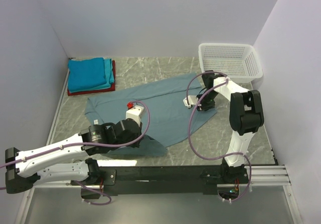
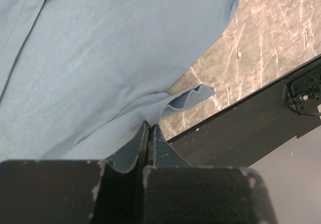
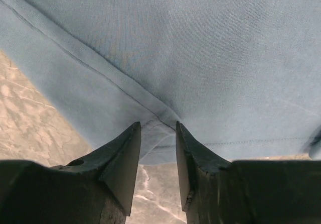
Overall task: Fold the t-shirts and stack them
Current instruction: Fold the tshirt
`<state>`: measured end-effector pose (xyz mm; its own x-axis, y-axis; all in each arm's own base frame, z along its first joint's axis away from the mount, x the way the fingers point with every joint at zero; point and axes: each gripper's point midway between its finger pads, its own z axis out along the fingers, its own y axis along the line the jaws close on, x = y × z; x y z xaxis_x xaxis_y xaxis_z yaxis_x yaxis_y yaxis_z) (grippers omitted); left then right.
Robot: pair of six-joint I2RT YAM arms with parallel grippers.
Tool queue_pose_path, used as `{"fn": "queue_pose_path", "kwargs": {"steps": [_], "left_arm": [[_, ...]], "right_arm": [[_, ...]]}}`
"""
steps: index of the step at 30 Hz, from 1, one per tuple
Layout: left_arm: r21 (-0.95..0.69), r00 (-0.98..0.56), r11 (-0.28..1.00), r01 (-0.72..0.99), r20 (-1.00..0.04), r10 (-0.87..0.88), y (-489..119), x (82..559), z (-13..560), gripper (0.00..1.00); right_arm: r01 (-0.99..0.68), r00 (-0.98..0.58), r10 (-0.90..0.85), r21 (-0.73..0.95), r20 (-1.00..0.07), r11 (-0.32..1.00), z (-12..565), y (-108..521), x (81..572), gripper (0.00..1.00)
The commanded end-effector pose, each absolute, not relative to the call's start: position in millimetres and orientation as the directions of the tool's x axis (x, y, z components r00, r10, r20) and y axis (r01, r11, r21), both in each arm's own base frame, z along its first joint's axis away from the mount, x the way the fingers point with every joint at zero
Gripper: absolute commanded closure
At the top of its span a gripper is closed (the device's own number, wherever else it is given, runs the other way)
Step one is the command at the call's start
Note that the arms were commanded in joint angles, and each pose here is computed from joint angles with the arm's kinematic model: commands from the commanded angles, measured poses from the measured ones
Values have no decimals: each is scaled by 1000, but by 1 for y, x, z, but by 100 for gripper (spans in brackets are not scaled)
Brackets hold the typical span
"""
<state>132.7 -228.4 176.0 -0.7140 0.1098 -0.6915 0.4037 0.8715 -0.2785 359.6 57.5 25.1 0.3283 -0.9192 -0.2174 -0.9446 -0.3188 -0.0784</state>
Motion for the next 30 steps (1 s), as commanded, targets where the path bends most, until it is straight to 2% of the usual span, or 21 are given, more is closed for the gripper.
{"fn": "queue_pose_path", "kwargs": {"steps": [1, 11, 21, 24, 30], "left_arm": [[-316, -701, 852, 417, -708, 81, -234, 134, 193, 99], [-312, -701, 849, 426, -708, 91, -238, 135, 194, 100], [-317, -704, 851, 419, -706, 84, -236, 135, 194, 99], [-315, -704, 851, 420, -704, 87, -236, 134, 193, 99], [-317, -706, 853, 414, -703, 82, -234, 134, 191, 100]], "right_arm": [[-943, 332, -914, -103, -235, -316, 35, 62, 363, 59], [-944, 329, -917, -86, -224, -318, 32, 64, 368, 50], [-950, 310, -928, -39, -207, -308, 17, 61, 372, 49], [-951, 305, -930, -21, -205, -307, 15, 61, 371, 53], [-952, 304, -928, -28, -216, -305, 18, 63, 366, 76]]}}
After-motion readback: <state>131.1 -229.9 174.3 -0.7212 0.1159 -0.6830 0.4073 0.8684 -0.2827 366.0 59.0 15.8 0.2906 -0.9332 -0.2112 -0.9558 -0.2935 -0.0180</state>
